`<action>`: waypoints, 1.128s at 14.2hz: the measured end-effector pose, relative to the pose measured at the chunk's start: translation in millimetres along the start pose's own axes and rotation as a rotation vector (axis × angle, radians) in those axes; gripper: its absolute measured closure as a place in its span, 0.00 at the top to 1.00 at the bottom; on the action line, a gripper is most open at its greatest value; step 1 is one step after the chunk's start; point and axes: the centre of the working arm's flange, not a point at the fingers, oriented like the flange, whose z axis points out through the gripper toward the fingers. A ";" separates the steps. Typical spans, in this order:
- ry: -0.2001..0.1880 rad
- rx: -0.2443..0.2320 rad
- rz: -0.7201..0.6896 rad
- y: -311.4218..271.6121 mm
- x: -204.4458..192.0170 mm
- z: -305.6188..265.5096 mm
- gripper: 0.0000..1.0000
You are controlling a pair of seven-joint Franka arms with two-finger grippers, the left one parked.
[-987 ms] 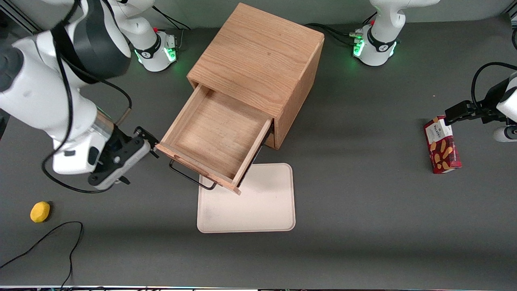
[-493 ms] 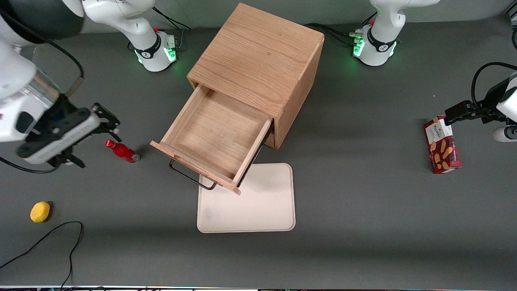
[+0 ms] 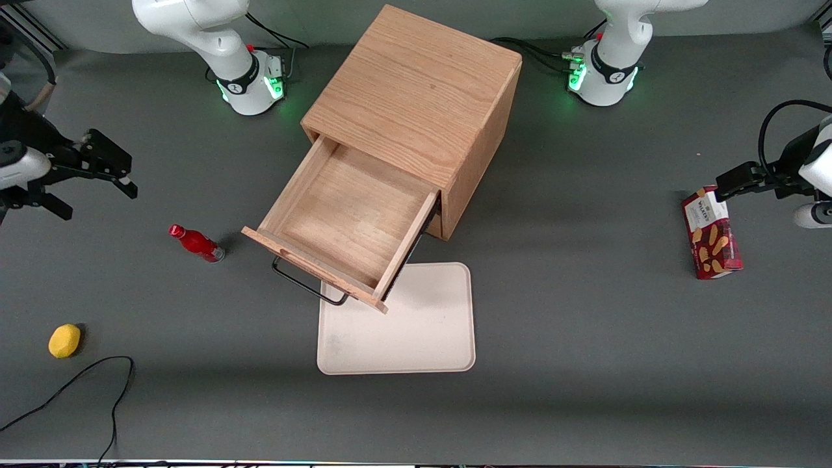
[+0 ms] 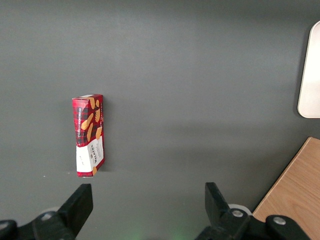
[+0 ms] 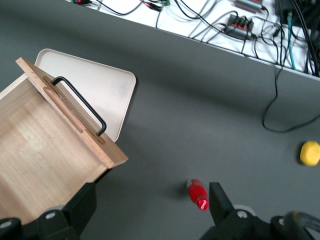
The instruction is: Open upper drawer
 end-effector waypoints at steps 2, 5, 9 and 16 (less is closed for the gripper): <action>-0.015 0.000 0.032 13.7 -15.4 -2.9 1.00; -0.044 -0.006 0.095 45.7 -33.8 -2.3 1.00; -0.055 -0.010 0.174 69.1 -41.1 1.8 1.00; -0.074 -0.037 0.304 73.6 -39.3 14.9 1.00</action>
